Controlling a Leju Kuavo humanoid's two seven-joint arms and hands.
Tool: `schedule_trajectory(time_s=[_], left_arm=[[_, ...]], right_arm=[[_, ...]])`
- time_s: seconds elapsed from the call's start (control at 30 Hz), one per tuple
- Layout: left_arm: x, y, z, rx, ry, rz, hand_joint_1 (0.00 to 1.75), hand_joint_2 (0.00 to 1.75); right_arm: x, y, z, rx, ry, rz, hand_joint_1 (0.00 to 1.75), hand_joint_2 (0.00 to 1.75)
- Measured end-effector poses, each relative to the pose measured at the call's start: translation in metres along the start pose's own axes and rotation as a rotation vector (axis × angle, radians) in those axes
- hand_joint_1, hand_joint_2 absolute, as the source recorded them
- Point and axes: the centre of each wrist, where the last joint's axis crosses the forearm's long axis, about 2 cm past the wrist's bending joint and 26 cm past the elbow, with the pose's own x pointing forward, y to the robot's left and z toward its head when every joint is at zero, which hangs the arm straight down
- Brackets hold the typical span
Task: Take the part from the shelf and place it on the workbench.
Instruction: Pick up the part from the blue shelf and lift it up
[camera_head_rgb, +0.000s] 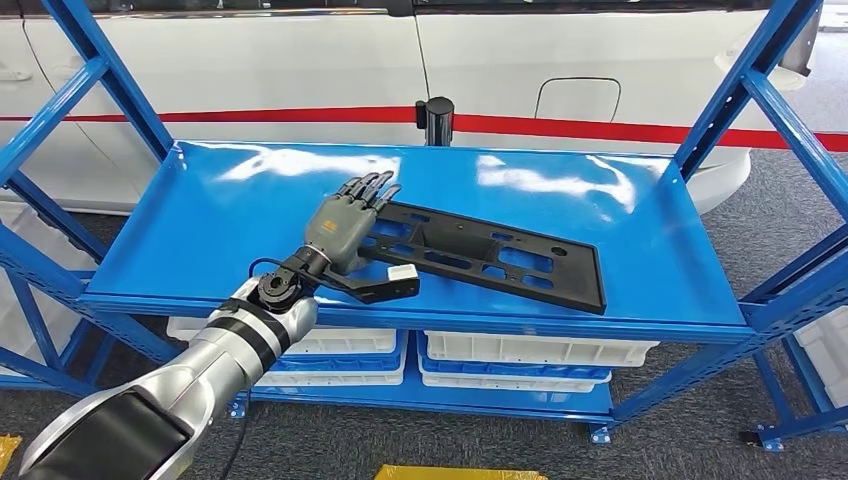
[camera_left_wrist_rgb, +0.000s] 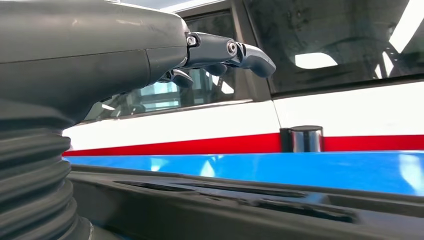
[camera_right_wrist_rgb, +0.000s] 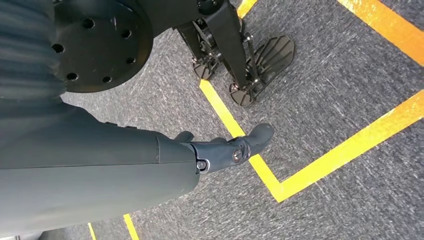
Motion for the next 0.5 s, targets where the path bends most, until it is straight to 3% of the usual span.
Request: schedule_trajectory(time_s=[0.5], left_arm=[[0.015, -0.001, -0.007, -0.001, -0.022, 0.028, 0.0, 1.75]], right_arm=[[0.003, 0.002, 0.0, 0.005, -0.004, 0.003, 0.0, 1.75]])
